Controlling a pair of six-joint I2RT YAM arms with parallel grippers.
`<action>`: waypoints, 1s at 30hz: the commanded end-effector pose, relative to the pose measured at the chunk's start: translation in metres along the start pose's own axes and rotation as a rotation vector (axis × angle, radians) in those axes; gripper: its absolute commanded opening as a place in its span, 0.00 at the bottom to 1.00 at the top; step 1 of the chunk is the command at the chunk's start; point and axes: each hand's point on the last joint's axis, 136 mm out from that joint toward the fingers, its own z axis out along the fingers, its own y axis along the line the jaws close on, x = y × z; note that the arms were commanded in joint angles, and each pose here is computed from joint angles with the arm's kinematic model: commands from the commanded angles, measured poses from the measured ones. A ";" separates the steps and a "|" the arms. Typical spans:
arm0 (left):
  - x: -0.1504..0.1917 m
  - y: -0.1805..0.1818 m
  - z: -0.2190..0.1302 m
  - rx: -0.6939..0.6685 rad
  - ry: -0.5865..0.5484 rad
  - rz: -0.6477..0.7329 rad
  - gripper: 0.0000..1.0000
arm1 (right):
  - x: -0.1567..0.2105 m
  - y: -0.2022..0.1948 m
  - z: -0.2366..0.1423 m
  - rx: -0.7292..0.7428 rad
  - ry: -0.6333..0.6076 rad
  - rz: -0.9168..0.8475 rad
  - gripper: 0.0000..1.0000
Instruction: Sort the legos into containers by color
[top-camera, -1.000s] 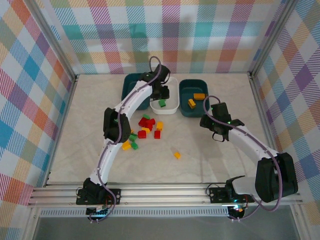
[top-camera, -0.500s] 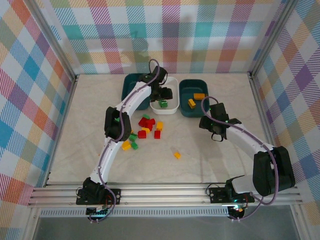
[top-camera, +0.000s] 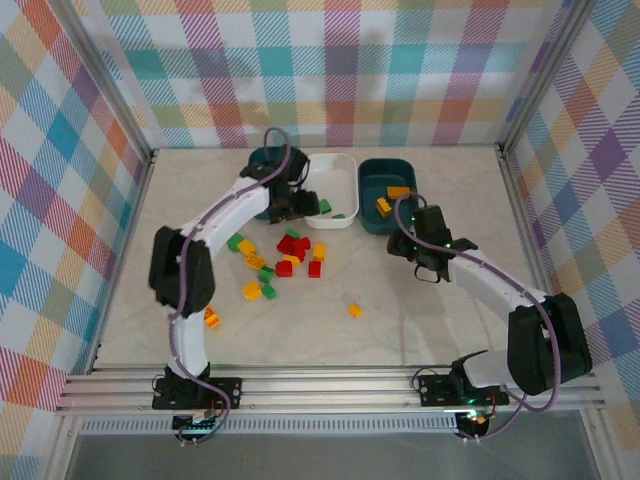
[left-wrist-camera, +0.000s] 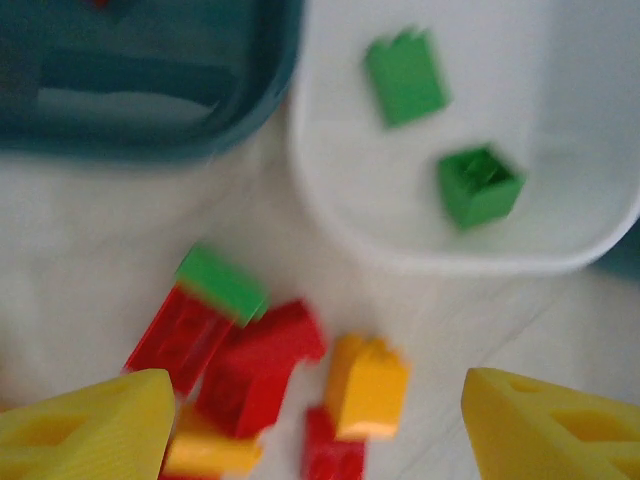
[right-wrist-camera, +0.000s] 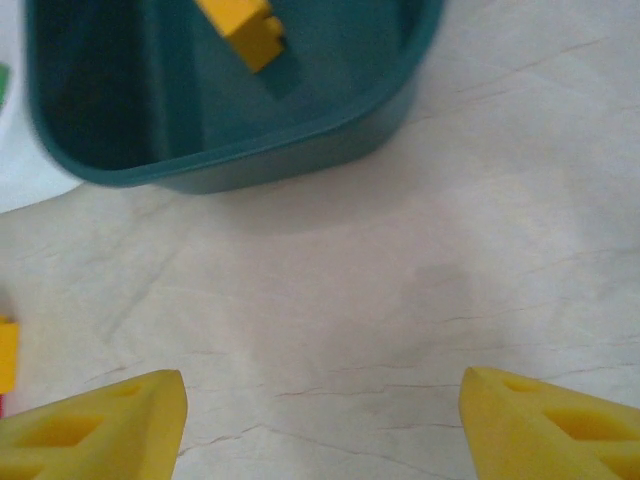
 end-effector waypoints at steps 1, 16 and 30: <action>0.031 0.021 0.013 -0.055 0.018 -0.047 0.75 | 0.006 0.020 0.004 -0.042 -0.028 -0.024 0.72; 0.088 0.051 0.040 -0.210 0.084 0.103 0.61 | 0.027 0.022 0.009 -0.055 -0.079 -0.020 0.73; 0.118 0.066 0.054 -0.255 0.088 0.114 0.60 | 0.026 0.027 0.002 -0.089 -0.079 -0.007 0.73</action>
